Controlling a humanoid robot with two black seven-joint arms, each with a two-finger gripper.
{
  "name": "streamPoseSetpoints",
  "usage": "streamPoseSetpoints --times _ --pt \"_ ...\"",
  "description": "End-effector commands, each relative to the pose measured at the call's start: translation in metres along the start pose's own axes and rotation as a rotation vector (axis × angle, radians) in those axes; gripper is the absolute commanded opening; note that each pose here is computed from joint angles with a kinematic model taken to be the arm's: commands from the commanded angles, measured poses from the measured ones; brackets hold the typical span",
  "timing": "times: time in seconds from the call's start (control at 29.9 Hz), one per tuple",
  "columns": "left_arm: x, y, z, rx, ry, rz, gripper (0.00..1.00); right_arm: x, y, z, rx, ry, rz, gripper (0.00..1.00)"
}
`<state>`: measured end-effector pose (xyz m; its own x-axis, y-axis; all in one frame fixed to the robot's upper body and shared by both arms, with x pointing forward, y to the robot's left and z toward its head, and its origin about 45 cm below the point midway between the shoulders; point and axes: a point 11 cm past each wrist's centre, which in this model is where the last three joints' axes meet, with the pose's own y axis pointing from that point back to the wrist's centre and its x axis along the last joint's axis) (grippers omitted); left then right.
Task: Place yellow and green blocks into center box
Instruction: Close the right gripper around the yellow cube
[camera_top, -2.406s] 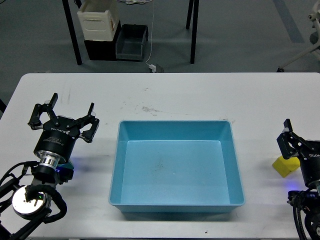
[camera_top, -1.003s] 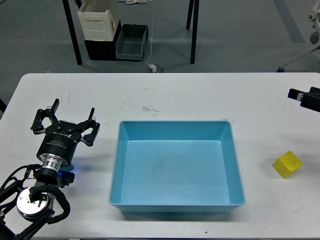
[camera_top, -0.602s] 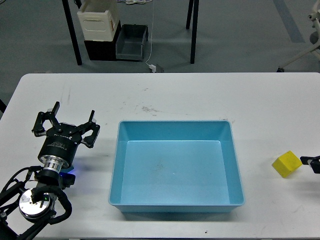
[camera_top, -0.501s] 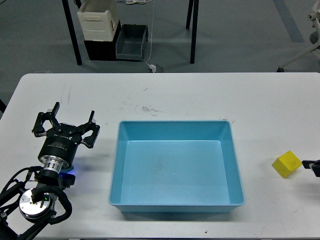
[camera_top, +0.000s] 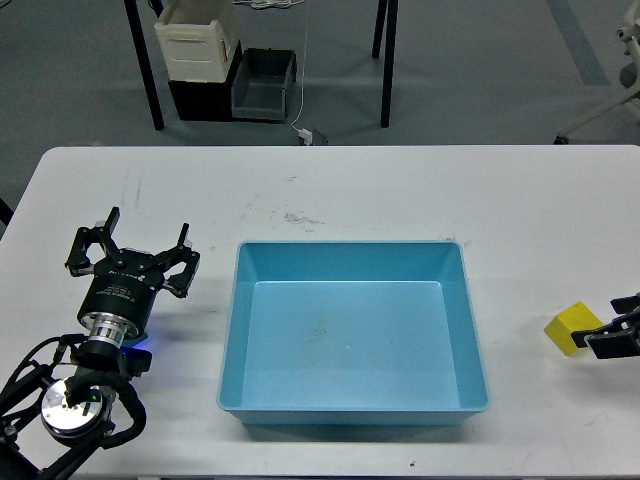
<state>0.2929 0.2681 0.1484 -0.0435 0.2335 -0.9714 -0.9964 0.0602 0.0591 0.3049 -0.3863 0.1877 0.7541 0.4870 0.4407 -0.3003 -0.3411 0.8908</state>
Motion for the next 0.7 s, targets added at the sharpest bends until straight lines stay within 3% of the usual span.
streamPoseSetpoints --times 0.0,0.5,0.6,0.67 --pt "0.002 0.000 0.002 -0.005 -0.003 0.004 1.00 0.004 -0.005 -0.001 0.002 0.016 -0.014 0.99" --pt "0.007 0.000 0.004 -0.013 -0.010 0.018 1.00 0.010 -0.033 0.003 -0.002 0.019 -0.057 0.96" --pt "0.007 -0.001 0.004 -0.012 -0.011 0.016 1.00 0.008 -0.037 0.001 0.002 0.019 -0.063 0.89" --pt "0.007 -0.001 0.004 -0.012 -0.011 0.018 1.00 0.006 -0.037 0.001 0.003 0.021 -0.071 0.77"
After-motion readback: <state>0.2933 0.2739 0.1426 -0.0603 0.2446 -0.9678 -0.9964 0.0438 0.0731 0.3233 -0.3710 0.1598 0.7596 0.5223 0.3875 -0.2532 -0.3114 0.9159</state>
